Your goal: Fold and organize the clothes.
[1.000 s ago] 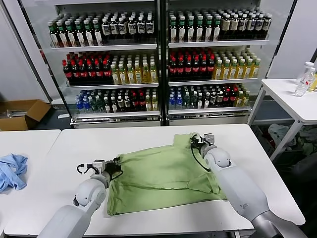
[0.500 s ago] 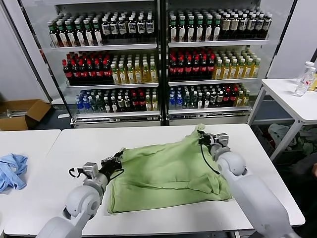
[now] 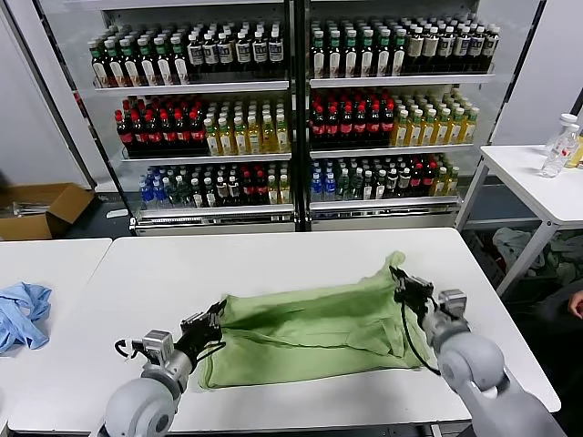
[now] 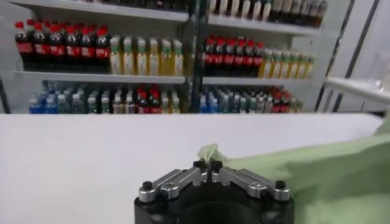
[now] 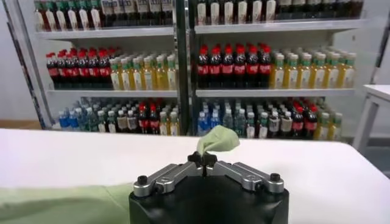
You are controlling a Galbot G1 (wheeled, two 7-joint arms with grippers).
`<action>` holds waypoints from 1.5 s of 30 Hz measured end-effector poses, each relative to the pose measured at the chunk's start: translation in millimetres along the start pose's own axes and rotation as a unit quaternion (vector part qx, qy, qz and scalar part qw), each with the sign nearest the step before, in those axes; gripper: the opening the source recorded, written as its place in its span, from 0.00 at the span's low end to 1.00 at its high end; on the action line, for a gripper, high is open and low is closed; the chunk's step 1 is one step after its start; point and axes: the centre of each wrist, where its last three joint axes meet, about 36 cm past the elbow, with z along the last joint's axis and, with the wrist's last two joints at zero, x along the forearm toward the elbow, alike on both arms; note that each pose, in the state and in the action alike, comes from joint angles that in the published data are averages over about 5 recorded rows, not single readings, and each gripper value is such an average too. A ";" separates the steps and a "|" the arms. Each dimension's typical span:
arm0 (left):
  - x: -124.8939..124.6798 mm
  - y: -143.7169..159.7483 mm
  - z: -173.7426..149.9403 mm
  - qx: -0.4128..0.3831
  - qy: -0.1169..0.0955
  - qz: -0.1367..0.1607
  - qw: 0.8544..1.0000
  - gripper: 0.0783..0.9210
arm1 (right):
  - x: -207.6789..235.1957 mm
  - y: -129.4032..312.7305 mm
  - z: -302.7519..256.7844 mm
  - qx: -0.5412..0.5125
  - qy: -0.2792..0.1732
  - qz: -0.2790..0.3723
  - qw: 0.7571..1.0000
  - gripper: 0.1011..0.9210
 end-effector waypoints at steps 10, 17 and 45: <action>6.7 -12.0 22.9 -0.049 0.011 -0.024 0.998 0.21 | 21.9 8.5 16.9 0.012 0.034 0.007 0.999 0.24; 16.0 -27.6 34.4 -0.069 0.000 -0.067 0.995 0.46 | 36.4 12.8 20.6 0.021 0.037 0.009 0.999 0.49; 18.0 -36.3 49.1 0.064 0.073 -0.077 0.992 0.17 | 56.9 17.3 16.2 0.036 0.031 0.008 0.999 0.88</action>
